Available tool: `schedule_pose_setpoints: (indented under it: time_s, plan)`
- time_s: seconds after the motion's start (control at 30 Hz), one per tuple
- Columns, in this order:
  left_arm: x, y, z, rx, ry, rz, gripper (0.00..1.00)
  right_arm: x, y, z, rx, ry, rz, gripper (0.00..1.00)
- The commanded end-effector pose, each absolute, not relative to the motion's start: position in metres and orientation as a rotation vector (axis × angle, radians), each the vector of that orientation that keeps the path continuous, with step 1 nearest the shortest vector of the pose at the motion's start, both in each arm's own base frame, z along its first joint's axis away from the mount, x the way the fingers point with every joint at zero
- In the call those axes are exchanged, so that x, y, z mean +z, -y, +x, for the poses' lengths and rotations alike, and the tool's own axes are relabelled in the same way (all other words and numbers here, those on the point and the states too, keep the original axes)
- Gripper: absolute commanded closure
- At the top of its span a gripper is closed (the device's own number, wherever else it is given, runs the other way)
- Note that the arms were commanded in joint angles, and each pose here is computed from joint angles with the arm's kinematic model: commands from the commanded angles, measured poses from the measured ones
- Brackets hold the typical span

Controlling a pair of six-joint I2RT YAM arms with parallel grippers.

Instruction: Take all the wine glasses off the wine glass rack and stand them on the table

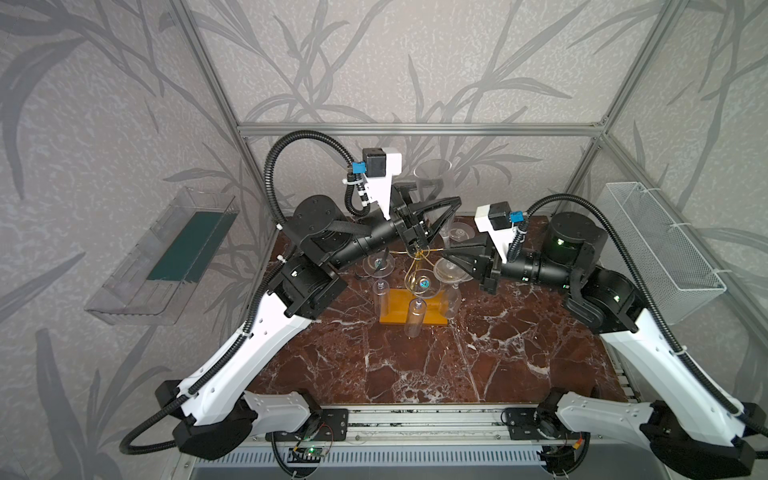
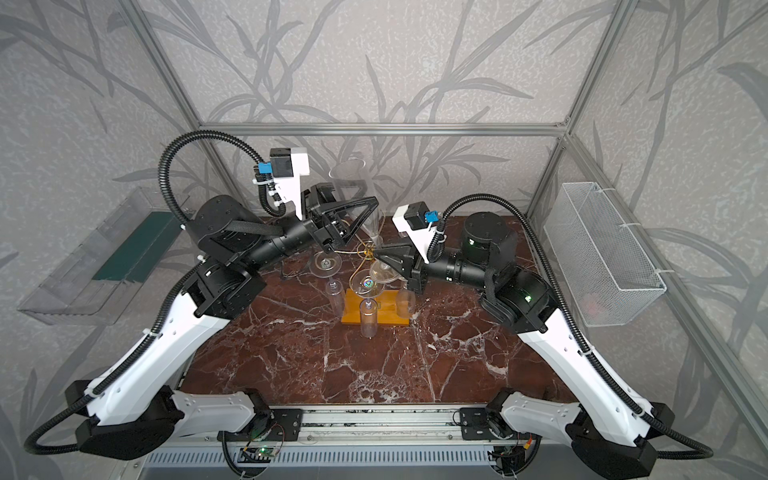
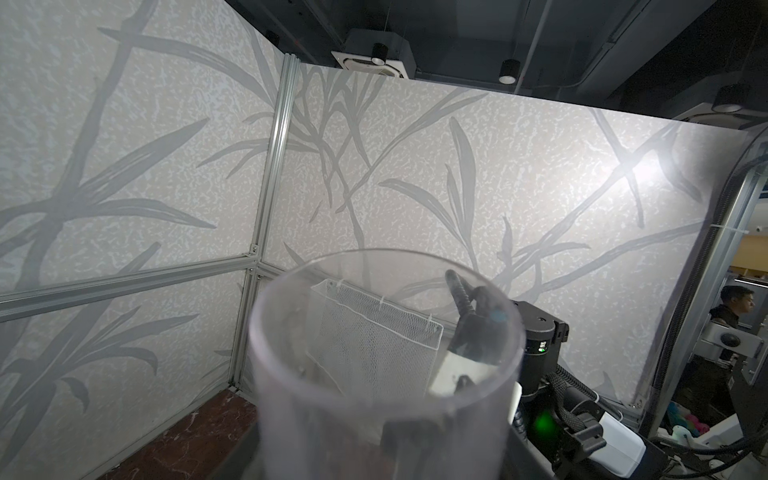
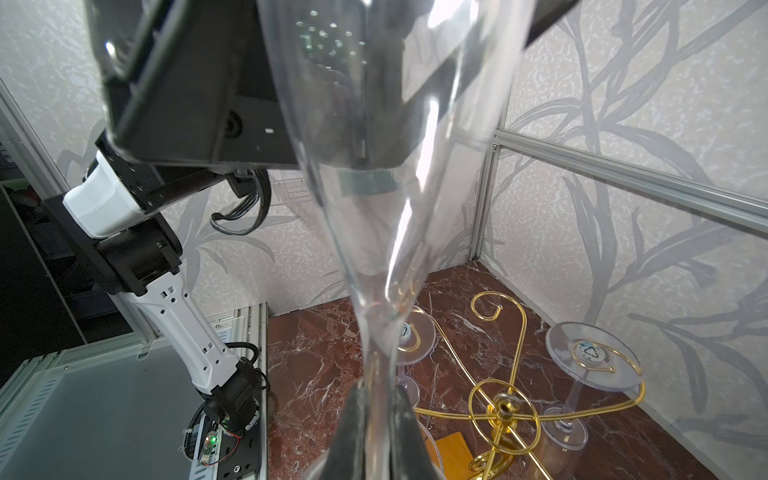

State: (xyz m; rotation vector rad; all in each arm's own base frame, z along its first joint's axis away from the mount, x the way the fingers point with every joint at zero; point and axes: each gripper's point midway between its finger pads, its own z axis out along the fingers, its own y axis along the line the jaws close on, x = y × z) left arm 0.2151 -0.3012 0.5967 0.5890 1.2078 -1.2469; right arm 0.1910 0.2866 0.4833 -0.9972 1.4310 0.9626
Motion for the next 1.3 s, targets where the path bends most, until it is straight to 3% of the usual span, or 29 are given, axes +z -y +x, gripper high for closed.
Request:
schedule_pose_setpoints:
  time_s: [0.0, 0.07, 0.1, 0.17, 0.37, 0.53, 1.0, 1.27]
  plan:
    - [0.607, 0.296, 0.209, -1.266, -1.162, 0.582, 0.55, 0.499, -0.281, 0.185, 0.956, -1.370, -0.974, 0.88]
    - [0.607, 0.294, 0.210, -1.244, -1.166, 0.578, 0.55, 0.500, -0.280, 0.186, 0.953, -1.369, -0.956, 0.48]
    - [0.607, 0.292, 0.212, -1.229, -1.172, 0.572, 0.55, 0.502, -0.279, 0.184, 0.951, -1.356, -0.961, 0.35]
    - [0.607, 0.287, 0.216, -1.197, -1.183, 0.549, 0.55, 0.507, -0.276, 0.181, 0.940, -1.330, -0.964, 0.26]
    - [0.606, 0.274, 0.226, -1.134, -1.188, 0.523, 0.56, 0.524, -0.253, 0.173, 0.832, -1.262, -0.927, 0.21]
    - [0.601, 0.257, 0.258, -1.022, -1.230, 0.491, 0.56, 0.526, -0.228, 0.171, 0.717, -1.272, -0.881, 0.19]
    - [0.568, 0.137, 0.422, -0.724, -1.308, 0.176, 0.56, 0.489, -0.162, 0.170, 0.440, -1.342, -0.719, 0.17]
    - [0.506, 0.097, 0.470, -0.584, -1.278, 0.134, 0.57, 0.453, -0.121, 0.191, 0.200, -1.384, -0.554, 0.14]
